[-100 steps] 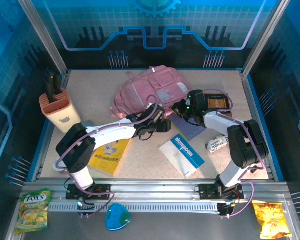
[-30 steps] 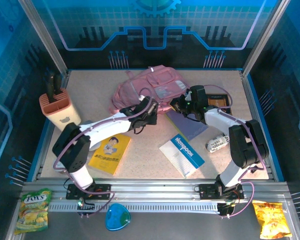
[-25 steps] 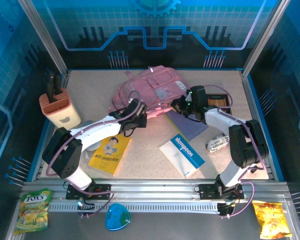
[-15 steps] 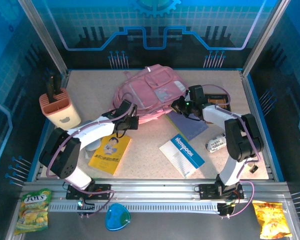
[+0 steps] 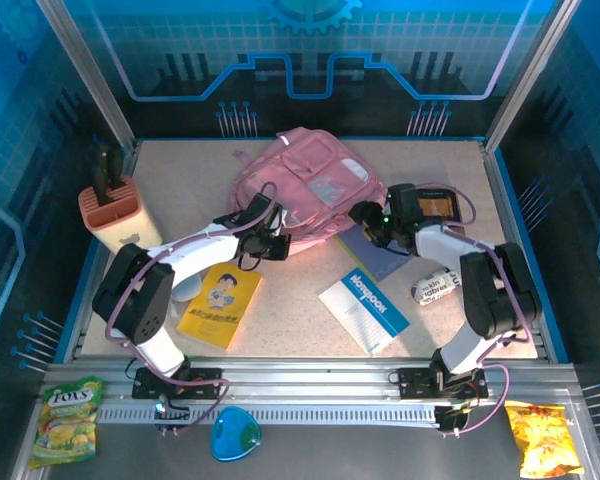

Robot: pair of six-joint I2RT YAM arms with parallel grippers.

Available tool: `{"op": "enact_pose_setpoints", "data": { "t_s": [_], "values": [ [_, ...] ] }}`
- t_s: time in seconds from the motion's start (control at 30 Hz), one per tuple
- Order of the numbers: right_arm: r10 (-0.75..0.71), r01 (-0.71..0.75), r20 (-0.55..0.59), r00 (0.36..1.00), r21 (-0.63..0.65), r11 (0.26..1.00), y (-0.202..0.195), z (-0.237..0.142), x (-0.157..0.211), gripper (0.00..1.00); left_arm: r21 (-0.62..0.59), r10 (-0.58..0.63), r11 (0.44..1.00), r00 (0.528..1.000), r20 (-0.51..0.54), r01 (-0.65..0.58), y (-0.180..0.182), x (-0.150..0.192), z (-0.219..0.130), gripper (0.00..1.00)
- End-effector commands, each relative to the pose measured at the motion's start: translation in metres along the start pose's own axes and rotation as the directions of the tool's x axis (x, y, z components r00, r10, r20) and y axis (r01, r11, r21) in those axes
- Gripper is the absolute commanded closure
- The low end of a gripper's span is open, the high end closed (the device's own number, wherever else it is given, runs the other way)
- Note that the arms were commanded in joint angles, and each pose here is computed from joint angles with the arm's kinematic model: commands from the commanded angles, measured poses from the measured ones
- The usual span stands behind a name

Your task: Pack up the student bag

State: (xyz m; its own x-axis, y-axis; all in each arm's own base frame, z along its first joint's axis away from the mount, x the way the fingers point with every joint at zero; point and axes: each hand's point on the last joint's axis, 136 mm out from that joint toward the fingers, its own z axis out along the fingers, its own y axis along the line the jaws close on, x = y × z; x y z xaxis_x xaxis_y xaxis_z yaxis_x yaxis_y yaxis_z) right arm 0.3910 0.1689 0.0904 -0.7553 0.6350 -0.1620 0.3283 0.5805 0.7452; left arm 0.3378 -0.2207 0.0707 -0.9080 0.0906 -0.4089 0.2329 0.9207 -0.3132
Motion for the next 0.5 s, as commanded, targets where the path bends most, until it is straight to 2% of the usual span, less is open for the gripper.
{"op": "enact_pose_setpoints", "data": {
  "t_s": [0.0,0.2,0.37,0.47],
  "values": [
    [0.079,-0.08,-0.014,0.997,-0.051,0.996,0.014,-0.002,0.026,0.32,0.075,0.027,0.997,0.999,-0.044,-0.024,-0.02,0.0,-0.003,1.0],
    [0.11,-0.113,-0.077,0.991,-0.041,0.993,0.026,0.023,0.058,0.26,0.081,0.026,0.996,0.998,-0.049,-0.022,-0.023,-0.001,-0.005,1.0],
    [0.131,-0.135,-0.141,0.981,-0.014,0.991,0.022,0.05,0.077,0.27,0.083,0.017,0.996,0.998,-0.058,-0.012,-0.025,0.0,-0.006,1.0],
    [0.111,-0.119,-0.155,0.982,-0.042,0.992,0.037,0.061,0.08,0.3,0.087,0.01,0.996,0.998,-0.063,-0.005,-0.025,0.001,-0.006,1.0]
  ]
}}
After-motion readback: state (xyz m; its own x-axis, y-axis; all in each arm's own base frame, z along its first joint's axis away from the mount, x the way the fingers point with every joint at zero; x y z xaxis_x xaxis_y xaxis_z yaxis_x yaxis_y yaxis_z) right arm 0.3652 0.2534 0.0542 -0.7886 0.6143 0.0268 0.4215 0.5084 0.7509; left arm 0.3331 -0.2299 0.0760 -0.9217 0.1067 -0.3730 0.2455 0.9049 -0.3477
